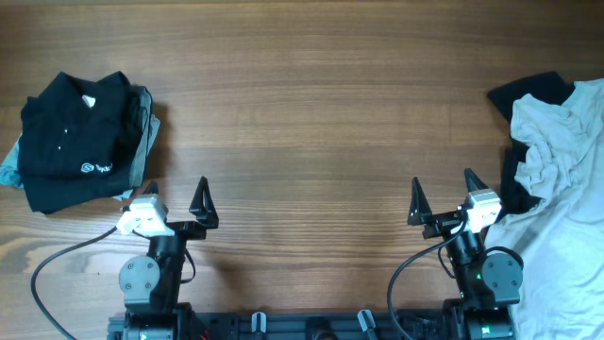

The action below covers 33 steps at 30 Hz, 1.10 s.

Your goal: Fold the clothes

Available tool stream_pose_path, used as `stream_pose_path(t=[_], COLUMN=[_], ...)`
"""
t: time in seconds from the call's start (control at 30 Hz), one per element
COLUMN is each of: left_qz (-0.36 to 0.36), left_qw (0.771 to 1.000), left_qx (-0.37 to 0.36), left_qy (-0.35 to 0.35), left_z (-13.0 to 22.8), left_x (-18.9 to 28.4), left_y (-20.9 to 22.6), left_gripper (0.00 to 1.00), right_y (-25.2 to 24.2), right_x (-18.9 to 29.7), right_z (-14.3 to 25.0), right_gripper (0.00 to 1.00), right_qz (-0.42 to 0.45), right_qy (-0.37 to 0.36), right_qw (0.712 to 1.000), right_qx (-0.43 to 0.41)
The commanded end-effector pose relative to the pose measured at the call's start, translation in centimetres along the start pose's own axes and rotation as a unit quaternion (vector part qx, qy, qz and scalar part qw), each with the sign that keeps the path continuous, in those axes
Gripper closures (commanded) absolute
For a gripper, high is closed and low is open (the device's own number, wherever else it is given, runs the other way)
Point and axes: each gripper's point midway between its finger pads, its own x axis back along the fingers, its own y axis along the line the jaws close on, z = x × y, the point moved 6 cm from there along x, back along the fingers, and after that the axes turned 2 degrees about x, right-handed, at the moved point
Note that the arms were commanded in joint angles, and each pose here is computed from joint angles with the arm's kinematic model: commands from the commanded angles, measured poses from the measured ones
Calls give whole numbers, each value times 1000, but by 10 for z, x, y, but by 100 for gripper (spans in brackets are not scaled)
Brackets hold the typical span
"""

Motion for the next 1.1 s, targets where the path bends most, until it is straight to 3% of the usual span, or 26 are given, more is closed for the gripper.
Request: stream_pose_path(t=[0.0,1.07], left_qz=[-4,1], left_qw=[1000,1000], left_qx=[4,5], left_qy=[0,0], left_z=[1,1], left_x=[0,0], left_y=[2,1], left_gripper=[0,0], right_y=[0,2], right_x=[0,0], right_z=[0,-1], right_gripper=[0,0], right_qz=[-2,-12], right_qy=[-2,-2], right_qw=[1000,1000], right_qx=[-9,-16])
